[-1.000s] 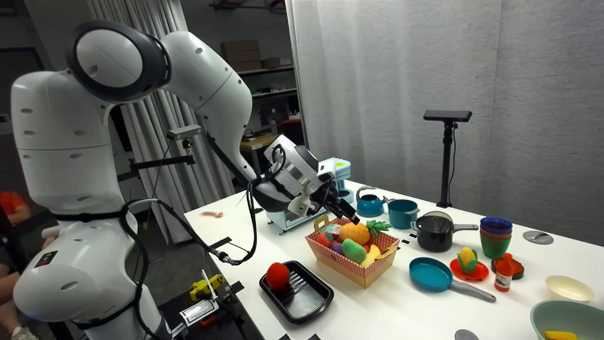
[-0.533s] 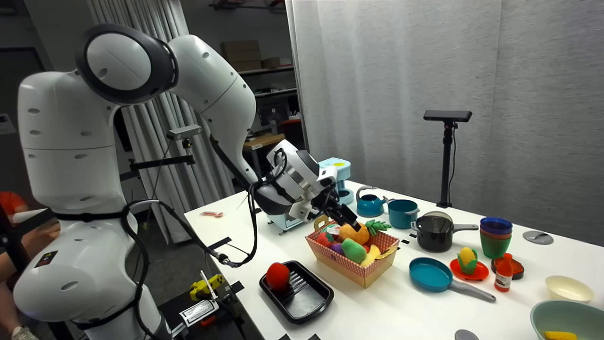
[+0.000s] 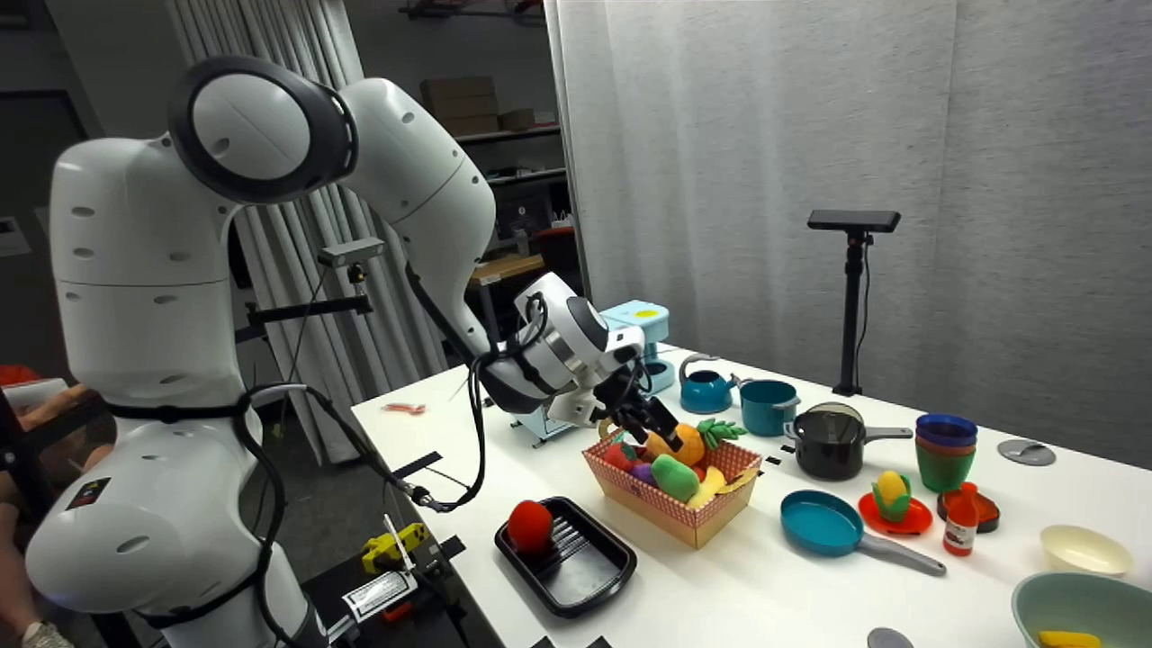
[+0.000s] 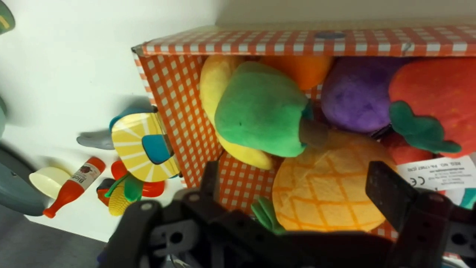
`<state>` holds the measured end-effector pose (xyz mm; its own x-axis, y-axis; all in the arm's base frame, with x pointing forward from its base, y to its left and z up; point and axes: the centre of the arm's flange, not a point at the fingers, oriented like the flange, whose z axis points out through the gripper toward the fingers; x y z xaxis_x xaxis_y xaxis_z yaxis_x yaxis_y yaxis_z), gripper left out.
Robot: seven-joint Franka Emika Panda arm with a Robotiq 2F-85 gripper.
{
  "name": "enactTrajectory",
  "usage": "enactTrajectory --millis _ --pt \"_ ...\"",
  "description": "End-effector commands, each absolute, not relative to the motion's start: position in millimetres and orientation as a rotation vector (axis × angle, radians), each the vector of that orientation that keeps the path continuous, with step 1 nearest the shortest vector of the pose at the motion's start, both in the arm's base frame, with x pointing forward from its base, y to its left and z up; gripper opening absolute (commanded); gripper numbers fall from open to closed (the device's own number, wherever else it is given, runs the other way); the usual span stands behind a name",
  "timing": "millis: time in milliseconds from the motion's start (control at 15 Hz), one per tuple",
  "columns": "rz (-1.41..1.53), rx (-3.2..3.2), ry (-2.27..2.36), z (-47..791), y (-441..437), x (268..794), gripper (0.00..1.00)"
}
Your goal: Put the pineapple plushy in the box
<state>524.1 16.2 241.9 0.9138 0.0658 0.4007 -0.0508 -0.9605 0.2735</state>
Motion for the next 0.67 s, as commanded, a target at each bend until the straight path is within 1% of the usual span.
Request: enactTrajectory --millis 0,600 --pt "0.575 2.836 0.087 246.6 18.1 530.3 1.00" --pt "0.596 2.873 0.161 245.2 24.3 533.5 1.00"
